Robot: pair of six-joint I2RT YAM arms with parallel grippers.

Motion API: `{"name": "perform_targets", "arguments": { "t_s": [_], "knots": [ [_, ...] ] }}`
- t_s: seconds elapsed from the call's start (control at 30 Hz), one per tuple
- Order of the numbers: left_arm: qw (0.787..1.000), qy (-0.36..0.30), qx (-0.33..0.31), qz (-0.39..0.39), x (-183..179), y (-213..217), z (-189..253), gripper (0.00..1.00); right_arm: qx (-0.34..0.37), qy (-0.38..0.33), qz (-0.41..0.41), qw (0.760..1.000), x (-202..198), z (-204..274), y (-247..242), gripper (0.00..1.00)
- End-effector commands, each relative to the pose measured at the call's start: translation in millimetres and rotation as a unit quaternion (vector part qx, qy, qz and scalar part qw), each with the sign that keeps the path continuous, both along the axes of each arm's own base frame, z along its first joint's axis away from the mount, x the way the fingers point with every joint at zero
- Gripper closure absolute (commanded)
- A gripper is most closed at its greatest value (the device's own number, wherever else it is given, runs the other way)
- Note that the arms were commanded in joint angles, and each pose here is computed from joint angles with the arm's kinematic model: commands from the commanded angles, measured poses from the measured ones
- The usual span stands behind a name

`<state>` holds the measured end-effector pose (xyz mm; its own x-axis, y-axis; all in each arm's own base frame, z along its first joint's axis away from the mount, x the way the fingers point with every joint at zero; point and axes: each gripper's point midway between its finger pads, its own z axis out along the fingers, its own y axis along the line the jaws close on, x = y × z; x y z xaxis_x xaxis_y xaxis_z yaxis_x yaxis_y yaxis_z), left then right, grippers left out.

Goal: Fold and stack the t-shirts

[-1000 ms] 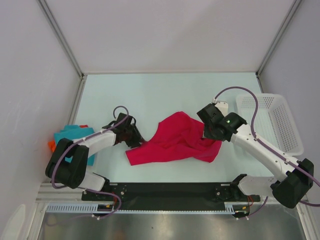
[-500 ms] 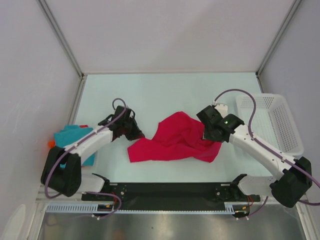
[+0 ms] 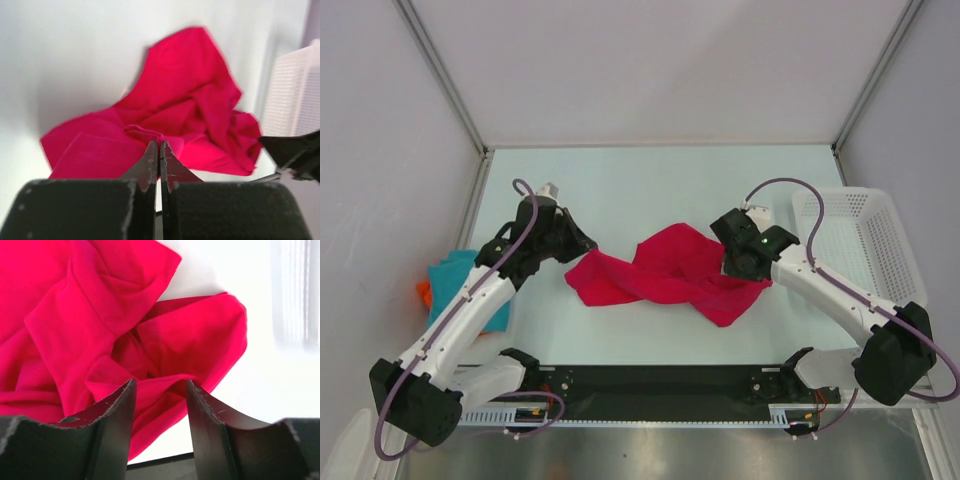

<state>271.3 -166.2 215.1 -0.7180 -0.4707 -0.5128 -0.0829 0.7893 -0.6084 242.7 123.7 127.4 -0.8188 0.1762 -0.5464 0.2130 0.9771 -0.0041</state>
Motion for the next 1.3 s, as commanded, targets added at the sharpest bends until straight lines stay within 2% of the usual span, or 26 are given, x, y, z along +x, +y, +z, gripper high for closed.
{"name": "perform_targets", "arguments": {
  "t_s": [0.0,0.1,0.37,0.6,0.8,0.83,0.97,1.1,1.27],
  "knots": [
    [0.999,0.018,0.032,0.008,-11,12,-15,1.00,-0.002,-0.024,-0.009,1.000,9,14,-7,0.49],
    [0.999,0.012,0.046,0.012,-17,20,-11,1.00,-0.002,-0.026,-0.011,1.000,8,17,-11,0.47],
    [0.999,0.020,0.030,0.008,-27,19,-16,1.00,0.006,-0.001,-0.006,1.000,4,-5,-6,0.47],
    [0.999,0.023,0.023,0.000,-23,13,-19,1.00,0.026,0.005,0.017,1.000,19,-12,20,0.44],
    [0.999,0.023,0.027,0.001,-21,14,-20,1.00,0.032,0.038,0.049,0.998,14,-38,48,0.41],
    [0.999,0.024,0.028,0.001,-21,15,-22,1.00,0.032,0.046,0.050,0.997,11,-43,49,0.44],
    [0.999,0.028,0.027,0.003,-20,18,-28,1.00,0.033,0.058,0.057,0.996,2,-55,53,1.00],
    [0.999,0.030,0.024,0.005,-18,21,-31,1.00,0.017,0.037,0.046,0.998,6,-46,43,1.00],
    [1.000,0.015,0.026,0.003,-7,22,-19,1.00,0.006,-0.025,0.029,0.999,15,2,31,1.00]
  ]
}}
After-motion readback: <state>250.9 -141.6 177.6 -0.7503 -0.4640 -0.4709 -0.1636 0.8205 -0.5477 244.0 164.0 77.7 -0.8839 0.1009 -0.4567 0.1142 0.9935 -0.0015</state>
